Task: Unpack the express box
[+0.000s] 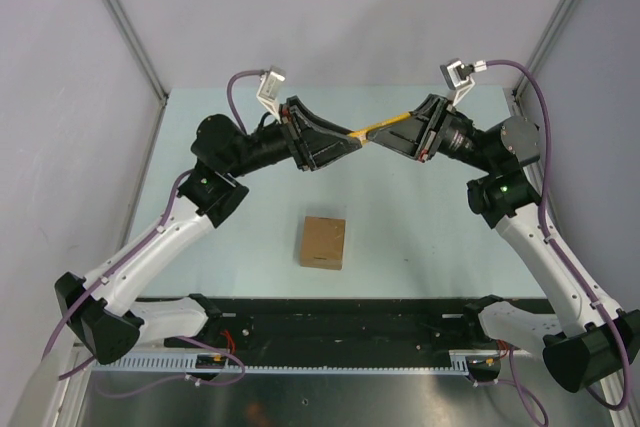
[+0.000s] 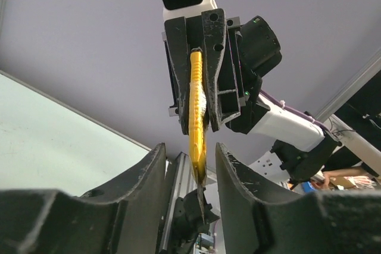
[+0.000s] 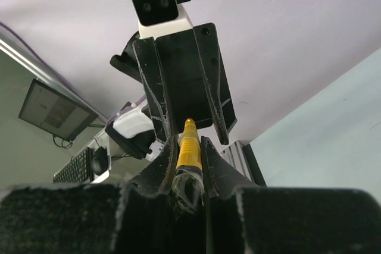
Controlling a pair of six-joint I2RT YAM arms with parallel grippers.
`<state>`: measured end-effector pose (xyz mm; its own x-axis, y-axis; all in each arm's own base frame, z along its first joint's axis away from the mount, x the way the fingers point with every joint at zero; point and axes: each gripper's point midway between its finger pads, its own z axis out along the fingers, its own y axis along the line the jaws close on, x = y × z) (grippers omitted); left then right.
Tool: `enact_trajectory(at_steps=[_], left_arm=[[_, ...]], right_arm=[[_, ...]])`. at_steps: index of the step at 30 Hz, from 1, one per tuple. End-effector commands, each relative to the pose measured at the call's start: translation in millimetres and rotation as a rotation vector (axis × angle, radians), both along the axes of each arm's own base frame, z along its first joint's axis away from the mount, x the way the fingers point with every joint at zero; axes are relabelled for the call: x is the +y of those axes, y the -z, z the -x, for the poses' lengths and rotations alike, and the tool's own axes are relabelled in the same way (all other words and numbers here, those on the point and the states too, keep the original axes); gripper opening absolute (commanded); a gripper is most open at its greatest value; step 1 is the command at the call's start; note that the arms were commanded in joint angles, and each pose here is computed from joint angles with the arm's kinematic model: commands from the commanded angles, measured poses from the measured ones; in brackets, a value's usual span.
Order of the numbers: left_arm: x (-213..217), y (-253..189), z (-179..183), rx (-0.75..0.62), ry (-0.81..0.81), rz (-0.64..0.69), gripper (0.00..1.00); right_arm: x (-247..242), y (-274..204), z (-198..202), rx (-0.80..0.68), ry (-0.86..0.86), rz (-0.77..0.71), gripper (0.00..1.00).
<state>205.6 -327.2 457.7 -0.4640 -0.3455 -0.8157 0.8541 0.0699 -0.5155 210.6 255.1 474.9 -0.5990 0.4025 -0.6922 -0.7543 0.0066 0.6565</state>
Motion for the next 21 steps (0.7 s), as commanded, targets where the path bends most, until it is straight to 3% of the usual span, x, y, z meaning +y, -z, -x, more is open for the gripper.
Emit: enact_trajectory(at_steps=[1, 3, 6, 7, 9, 10, 11, 14, 17, 21], left_arm=[[5.2, -18.8, 9.7, -0.069, 0.025, 0.024, 0.44], [4.9, -17.6, 10.3, -0.067, 0.030, 0.022, 0.41], [3.9, -15.2, 11.6, -0.058, 0.043, 0.017, 0.16], [2.5, -13.6, 10.9, -0.052, 0.049, 0.013, 0.02], [1.5, -12.6, 11.5, -0.041, 0.059, 0.012, 0.00], [1.1, -11.8, 11.8, -0.041, 0.063, 0.009, 0.00], [1.4, -12.3, 12.6, -0.040, 0.065, 0.011, 0.00], [1.2, -11.4, 13.3, -0.039, 0.070, 0.008, 0.00], [0.4, -9.7, 12.6, -0.036, 0.071, 0.005, 0.00], [0.0, -9.7, 10.3, -0.033, 0.063, 0.007, 0.00]], right_arm=[[-2.6, -19.1, 16.3, -0.106, -0.029, -0.001, 0.00], [-1.9, -18.0, 15.3, -0.107, -0.029, 0.002, 0.00], [-1.7, -18.2, 14.8, -0.106, -0.029, 0.000, 0.00], [-1.8, -18.4, 14.9, -0.107, -0.029, 0.000, 0.00], [-2.2, -19.3, 14.7, -0.112, -0.024, -0.003, 0.00], [-2.2, -19.5, 12.2, -0.110, -0.013, -0.006, 0.05], [-2.5, -20.1, 13.0, -0.110, -0.010, -0.006, 0.22], [-3.2, -22.8, 13.1, -0.122, 0.000, -0.014, 0.46], [-4.3, -25.2, 13.1, -0.128, 0.008, -0.021, 0.53], [-3.0, -24.1, 13.4, -0.125, -0.004, -0.019, 0.47]])
